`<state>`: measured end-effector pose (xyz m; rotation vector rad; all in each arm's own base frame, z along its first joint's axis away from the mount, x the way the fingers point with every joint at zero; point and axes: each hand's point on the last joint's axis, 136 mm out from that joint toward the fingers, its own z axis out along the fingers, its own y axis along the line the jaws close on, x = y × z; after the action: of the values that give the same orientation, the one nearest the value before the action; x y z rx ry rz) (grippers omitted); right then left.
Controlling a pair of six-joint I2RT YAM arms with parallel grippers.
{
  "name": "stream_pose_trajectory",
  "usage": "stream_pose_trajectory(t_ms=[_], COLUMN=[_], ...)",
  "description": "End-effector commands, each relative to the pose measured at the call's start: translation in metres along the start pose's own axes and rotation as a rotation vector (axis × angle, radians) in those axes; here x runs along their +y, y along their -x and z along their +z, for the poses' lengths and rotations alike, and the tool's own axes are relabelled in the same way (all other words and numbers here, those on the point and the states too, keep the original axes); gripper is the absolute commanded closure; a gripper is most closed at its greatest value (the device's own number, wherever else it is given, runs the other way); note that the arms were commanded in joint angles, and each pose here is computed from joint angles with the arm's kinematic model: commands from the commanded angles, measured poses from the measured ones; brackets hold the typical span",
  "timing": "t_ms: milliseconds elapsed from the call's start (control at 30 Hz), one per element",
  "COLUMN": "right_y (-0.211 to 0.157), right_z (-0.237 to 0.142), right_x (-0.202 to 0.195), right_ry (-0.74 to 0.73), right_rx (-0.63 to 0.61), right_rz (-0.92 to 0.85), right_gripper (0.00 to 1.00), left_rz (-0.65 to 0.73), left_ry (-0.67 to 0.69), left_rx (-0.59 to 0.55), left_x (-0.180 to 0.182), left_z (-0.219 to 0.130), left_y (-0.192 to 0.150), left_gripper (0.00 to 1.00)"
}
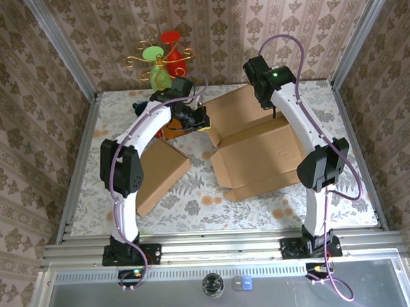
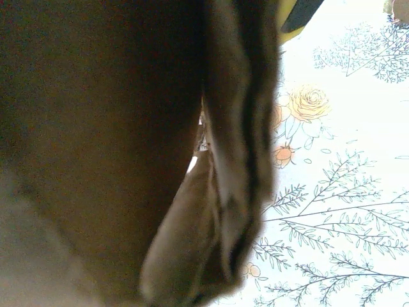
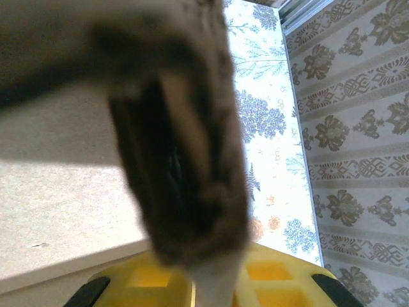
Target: Fold the paper box
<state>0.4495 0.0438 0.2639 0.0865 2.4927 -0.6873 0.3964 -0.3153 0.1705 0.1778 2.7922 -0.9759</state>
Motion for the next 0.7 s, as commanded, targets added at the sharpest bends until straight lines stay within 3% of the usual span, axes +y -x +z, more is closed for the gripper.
stream_pose_trajectory(t_ms=[0, 167, 267, 667], right_y=[-0.006, -0.014, -0.024, -0.068], right_z=[0.007, 0.011, 0.015, 0.039], right_x=[0.007, 0.009, 0.011, 0.038], right_ry=[0.012, 0.009, 0.013, 0.055], right_rx=[0.023, 0.031, 0.063, 0.204], right_rz=[0.015, 0.029, 0.038, 0.037], right_gripper=[0.81, 1.00, 1.00, 1.00], left_rz=[0.032, 0.020, -0.006, -0.057], left_ry=[-0.041, 0.002, 0.036, 0.205], left_rx=[-0.003, 0.001, 0.004, 0.037], left_x=[-0.012, -0.003, 0.006, 0.046], left_z=[-0.004, -0.002, 0.002, 0.041], left_y=[0.005, 0.002, 0.000, -0.011], left_gripper=[1.00, 1.00, 0.99, 0.79])
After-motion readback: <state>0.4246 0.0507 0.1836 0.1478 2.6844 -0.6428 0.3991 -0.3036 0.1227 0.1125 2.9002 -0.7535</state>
